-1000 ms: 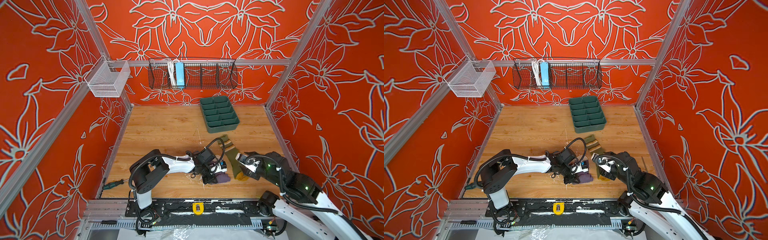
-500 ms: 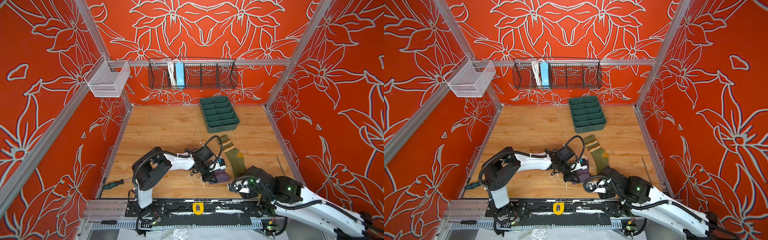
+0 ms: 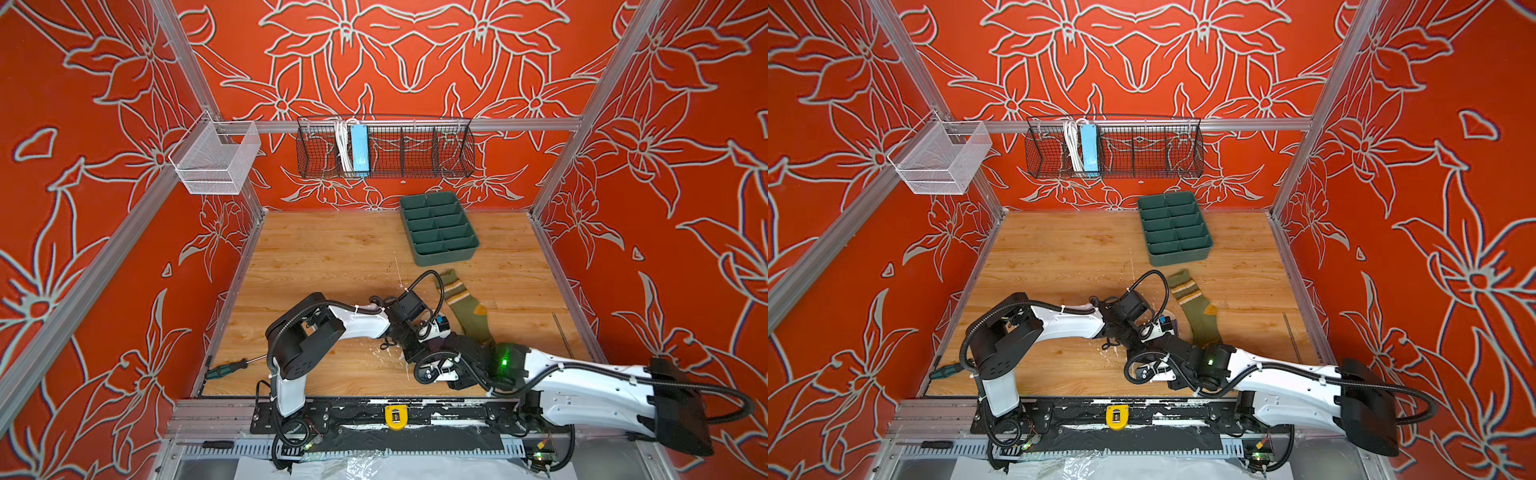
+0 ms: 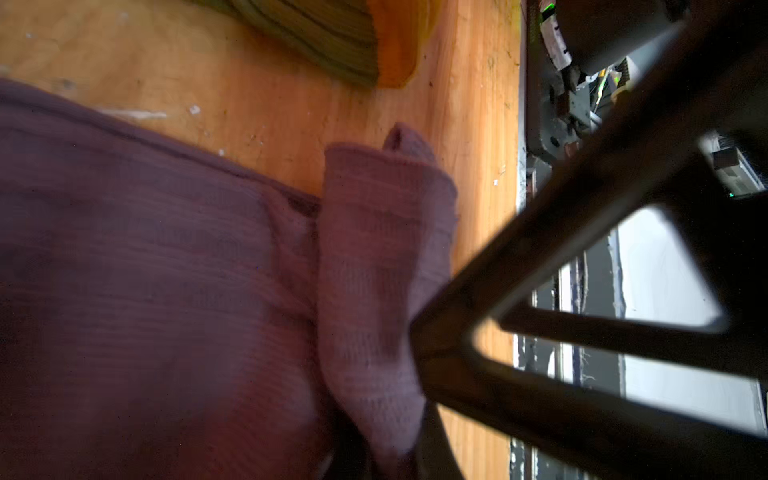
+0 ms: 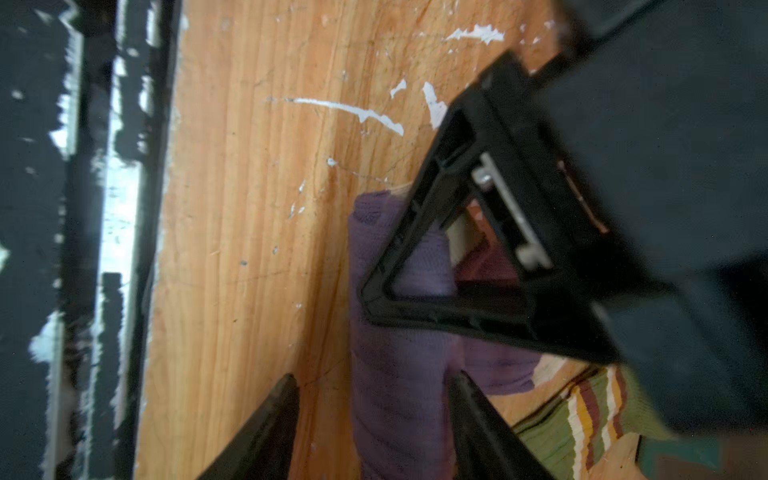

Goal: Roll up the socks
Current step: 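Lower the right gripper and grasp the purple roll beside the left gripper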

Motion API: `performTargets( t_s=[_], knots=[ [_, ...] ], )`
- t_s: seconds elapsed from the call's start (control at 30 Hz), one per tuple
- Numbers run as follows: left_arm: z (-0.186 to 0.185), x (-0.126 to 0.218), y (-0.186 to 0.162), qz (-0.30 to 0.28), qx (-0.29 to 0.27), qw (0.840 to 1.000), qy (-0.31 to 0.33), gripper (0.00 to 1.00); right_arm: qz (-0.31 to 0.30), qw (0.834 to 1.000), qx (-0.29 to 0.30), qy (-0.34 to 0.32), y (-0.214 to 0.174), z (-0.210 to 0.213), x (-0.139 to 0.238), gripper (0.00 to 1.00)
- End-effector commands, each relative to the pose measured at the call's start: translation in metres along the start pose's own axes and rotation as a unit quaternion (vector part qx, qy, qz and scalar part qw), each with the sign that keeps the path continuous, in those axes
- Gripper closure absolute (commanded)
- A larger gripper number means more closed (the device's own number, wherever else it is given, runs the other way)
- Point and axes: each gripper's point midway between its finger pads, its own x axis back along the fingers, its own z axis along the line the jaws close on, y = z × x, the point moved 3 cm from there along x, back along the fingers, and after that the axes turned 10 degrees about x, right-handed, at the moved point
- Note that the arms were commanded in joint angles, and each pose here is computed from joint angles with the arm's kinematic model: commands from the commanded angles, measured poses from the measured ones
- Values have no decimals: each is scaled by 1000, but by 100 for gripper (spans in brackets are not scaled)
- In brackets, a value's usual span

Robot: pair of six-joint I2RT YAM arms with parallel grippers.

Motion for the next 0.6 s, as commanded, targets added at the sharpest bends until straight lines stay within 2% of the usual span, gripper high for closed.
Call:
performTargets(
  t_s=[0.0, 0.13, 0.2, 0.27, 0.37, 0.4, 0.57],
  knots=[
    [24, -17, -64, 99, 70, 992, 45, 100, 9, 1000, 6, -27, -1, -4, -14, 45],
    [21, -16, -64, 91, 69, 993, 35, 100, 27, 1000, 10, 2, -6, 7, -27, 56],
    [20, -14, -65, 91, 65, 993, 35, 100, 38, 999, 7, 15, -7, 10, -30, 67],
    [19, -12, -64, 88, 58, 994, 39, 100, 41, 999, 5, 28, -7, 13, -32, 82],
    [17, -6, -60, 75, 46, 995, 47, 99, 46, 998, 2, 48, -8, 18, -33, 97],
    [15, -3, -57, 66, 40, 996, 52, 89, 46, 998, 1, 51, -8, 19, -33, 100],
    [0, 22, -41, 9, 7, 998, 67, 53, 51, 996, -1, 70, -9, 24, -30, 100]
  ],
)
